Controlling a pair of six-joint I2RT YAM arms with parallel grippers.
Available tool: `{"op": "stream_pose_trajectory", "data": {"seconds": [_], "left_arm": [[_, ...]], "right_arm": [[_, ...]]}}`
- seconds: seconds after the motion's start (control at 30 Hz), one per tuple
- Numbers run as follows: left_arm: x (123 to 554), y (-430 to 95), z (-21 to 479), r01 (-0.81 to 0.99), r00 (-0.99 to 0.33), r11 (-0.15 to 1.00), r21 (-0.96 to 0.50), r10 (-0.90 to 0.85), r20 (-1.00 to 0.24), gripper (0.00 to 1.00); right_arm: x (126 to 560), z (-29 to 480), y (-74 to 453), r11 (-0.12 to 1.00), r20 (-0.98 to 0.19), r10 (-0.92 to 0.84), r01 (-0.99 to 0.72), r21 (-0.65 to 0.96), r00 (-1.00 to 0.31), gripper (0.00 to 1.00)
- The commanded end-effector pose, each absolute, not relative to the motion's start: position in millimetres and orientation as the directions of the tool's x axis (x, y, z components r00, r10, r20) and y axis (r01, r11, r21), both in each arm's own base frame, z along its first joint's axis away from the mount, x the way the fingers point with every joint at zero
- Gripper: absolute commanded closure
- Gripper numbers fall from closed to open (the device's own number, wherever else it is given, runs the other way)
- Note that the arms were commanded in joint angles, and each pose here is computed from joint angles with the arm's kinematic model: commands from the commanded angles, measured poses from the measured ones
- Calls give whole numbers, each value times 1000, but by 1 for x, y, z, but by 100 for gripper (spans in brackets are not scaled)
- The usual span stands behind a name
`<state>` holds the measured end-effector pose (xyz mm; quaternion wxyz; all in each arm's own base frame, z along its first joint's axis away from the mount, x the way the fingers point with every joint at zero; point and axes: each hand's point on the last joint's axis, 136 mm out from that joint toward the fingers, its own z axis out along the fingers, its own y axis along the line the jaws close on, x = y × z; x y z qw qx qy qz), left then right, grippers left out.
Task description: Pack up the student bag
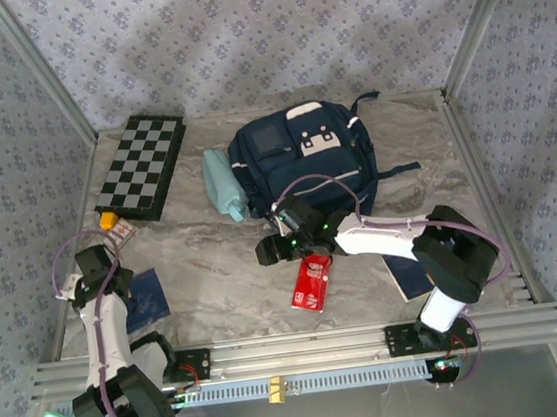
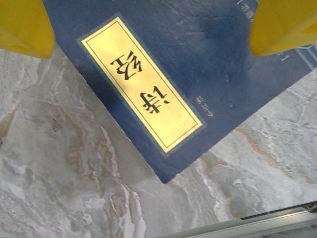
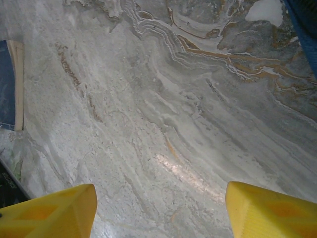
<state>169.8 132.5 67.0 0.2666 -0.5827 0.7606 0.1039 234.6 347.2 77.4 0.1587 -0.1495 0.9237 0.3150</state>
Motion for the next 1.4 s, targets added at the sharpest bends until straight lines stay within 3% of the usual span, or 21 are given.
{"op": "stream_pose_trajectory", "data": {"seconds": [0.0,0.33,0.77,1.1,1.23,1.37], "left_arm": [[177,135,68,-933,-158,305,-192,-826,-542,0],[193,108,42,-904,-146,290,-315,-900,-412,3],[244,42,36,-781,-302,434,-450,-892,-337,6],[283,-36,53,-639,-526,631,-440,-775,-350,6],[286,-32,75,-585,-573,706,-399,-708,-413,5],[264,10,87,-661,-578,721,-210,-667,-469,0]], "right_arm": [[242,86,358,731,-391,-179,-388,561,-903,30],[251,83,370,725,-396,-214,-417,548,-893,30],[257,75,363,733,-382,-201,-397,552,-902,30],[262,78,368,727,-381,-200,-397,560,-903,30],[261,79,368,723,-378,-203,-399,564,-903,31],[260,82,368,722,-383,-207,-404,561,-900,31]]}}
